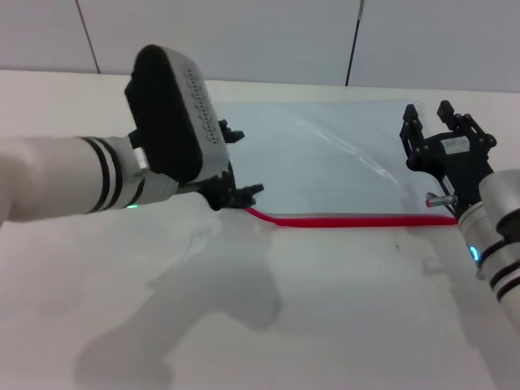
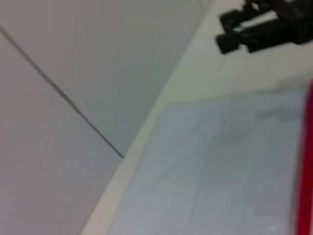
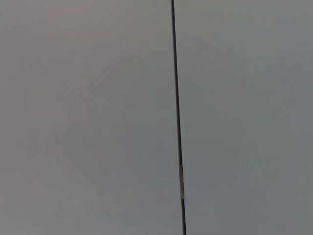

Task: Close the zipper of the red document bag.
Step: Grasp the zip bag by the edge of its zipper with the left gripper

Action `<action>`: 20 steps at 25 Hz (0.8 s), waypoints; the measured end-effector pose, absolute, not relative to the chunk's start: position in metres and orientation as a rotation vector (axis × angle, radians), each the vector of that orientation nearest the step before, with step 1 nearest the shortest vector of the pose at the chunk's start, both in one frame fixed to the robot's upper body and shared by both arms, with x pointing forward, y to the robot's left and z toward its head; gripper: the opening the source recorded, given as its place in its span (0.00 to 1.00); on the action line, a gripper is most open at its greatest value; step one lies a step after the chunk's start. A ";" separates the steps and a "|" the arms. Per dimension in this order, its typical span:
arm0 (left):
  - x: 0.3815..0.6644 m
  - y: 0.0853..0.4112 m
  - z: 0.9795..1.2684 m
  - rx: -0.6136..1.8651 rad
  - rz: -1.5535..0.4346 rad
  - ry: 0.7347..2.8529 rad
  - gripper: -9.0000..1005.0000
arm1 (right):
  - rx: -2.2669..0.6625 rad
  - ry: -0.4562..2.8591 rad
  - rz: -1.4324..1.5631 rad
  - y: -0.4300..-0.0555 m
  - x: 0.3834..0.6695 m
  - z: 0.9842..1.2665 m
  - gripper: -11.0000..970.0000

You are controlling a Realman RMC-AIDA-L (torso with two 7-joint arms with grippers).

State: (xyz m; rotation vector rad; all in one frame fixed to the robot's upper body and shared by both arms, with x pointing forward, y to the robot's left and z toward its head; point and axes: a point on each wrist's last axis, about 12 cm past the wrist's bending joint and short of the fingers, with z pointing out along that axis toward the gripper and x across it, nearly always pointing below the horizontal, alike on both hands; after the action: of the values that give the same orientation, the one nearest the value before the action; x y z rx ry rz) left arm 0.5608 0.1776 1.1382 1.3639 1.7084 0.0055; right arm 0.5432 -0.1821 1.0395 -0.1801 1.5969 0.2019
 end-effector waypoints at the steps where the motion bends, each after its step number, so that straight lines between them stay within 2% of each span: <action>1: 0.561 0.177 1.141 1.403 0.019 1.717 0.76 | -0.181 1.604 0.204 -0.181 0.544 1.039 0.50; 10: 0.564 0.168 1.142 1.640 0.223 1.769 0.75 | -0.185 1.616 0.206 -0.180 0.546 1.039 0.50; 20: 0.572 0.163 1.142 1.738 0.294 1.785 0.74 | -0.201 1.626 0.208 -0.179 0.549 1.039 0.51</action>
State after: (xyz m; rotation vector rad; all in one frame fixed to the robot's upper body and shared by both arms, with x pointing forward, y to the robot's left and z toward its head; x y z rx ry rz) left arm 0.5722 0.1629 1.1419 1.7377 1.7848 0.2936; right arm 0.5493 -0.1787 1.0386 -0.2011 1.6264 0.2076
